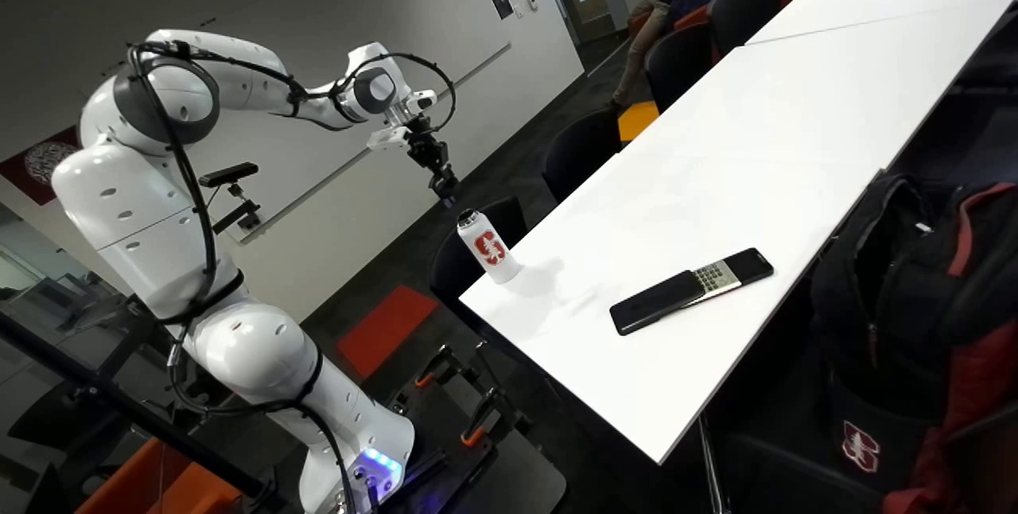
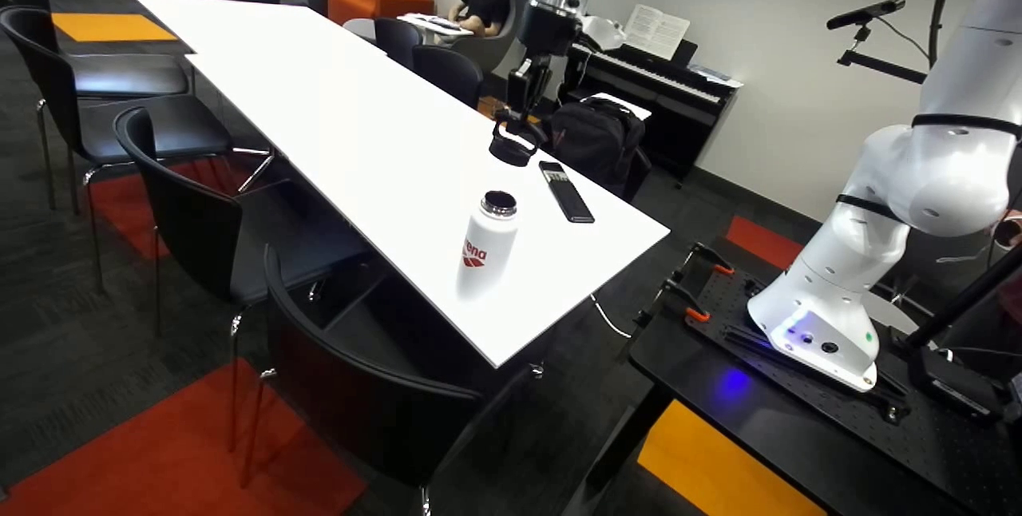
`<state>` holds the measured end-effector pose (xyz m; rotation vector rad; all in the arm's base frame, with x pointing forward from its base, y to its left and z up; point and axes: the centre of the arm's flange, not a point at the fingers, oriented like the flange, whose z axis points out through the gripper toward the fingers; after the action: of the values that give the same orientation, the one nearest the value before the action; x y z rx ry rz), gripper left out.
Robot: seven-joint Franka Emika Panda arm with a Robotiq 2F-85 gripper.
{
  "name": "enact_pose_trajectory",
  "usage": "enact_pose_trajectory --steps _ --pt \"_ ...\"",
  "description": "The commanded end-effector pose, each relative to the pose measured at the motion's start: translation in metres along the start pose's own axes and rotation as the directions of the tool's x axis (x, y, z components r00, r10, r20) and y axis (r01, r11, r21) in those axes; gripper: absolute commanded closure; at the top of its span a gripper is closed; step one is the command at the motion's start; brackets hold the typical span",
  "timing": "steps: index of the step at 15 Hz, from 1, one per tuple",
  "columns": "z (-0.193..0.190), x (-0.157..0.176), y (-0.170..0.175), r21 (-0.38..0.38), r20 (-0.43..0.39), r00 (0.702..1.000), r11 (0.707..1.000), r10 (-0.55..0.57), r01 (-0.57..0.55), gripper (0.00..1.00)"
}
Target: Take the lid and put it on the bottle
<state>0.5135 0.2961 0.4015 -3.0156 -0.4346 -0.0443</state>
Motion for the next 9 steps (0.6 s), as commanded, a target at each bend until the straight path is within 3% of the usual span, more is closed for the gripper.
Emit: enact_pose_trajectory --steps 1,9 --pt "0.02 0.013 -0.012 -0.051 0.027 1.0 0.999 -0.006 0.008 0.95" --pt "0.06 0.012 -0.008 -0.053 0.073 0.997 0.998 -0.015 0.019 0.95"
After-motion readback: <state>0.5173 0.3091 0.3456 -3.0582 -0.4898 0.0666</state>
